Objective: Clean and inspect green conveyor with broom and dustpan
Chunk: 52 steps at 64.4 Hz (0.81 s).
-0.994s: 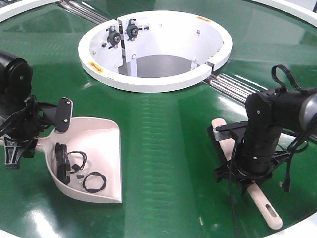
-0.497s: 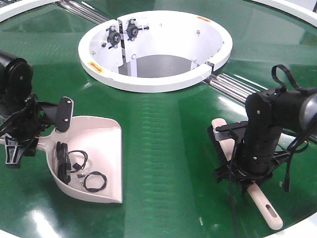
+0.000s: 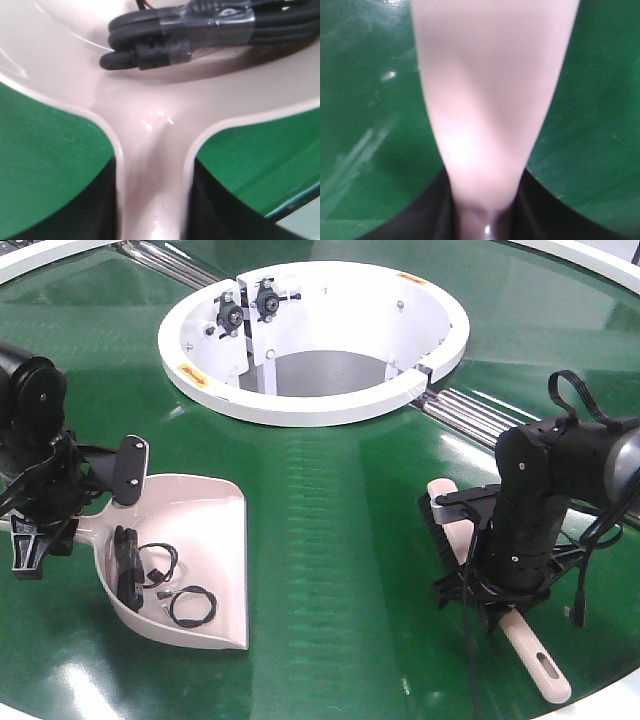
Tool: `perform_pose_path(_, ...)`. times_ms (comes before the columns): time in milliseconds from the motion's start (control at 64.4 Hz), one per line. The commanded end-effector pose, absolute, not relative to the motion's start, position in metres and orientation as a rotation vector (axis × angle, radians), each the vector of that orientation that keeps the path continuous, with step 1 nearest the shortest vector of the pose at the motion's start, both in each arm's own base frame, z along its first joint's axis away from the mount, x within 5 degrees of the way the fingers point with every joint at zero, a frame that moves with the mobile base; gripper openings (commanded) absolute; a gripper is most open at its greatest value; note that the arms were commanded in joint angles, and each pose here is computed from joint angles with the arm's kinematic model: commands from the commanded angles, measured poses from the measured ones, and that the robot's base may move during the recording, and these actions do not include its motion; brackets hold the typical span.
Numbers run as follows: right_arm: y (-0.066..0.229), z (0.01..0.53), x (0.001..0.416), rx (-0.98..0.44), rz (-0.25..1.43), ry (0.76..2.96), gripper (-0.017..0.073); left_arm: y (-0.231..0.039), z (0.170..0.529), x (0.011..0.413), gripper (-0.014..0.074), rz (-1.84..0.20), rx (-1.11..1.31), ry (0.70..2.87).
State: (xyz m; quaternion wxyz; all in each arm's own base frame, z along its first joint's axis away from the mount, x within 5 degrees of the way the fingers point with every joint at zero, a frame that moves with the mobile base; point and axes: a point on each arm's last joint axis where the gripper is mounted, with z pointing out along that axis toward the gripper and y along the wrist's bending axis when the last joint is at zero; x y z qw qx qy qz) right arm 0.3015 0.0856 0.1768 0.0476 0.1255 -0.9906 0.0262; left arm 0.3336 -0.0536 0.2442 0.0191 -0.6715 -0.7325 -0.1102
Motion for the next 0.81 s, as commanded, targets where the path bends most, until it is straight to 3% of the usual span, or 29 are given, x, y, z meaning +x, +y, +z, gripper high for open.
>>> perform_pose_path(0, 0.0837, 0.1911, 0.3039, 0.392, 0.075, -3.068, -0.0004, -0.0574, 0.2665, 0.3327, 0.0001, -0.405, -2.125, -2.357)
perform_pose_path(326, 0.0836, 0.1911, 0.3037, 0.392, 0.076, -3.066, -0.0004, -0.0564, 0.2660, 0.3292, 0.0090, -0.374, -2.098, -2.338)
perform_pose_path(590, 0.0836, 0.1912, 0.3035, 0.392, 0.076, -3.064, 0.0001, -0.0585, 0.2655, 0.3279, 0.0290, -0.330, -2.093, -2.357)
perform_pose_path(792, 0.0835, 0.1912, 0.3034, 0.392, 0.077, -3.062, 0.0057, -0.0605, 0.2655, 0.3270, 0.0426, -0.296, -2.092, -2.377)
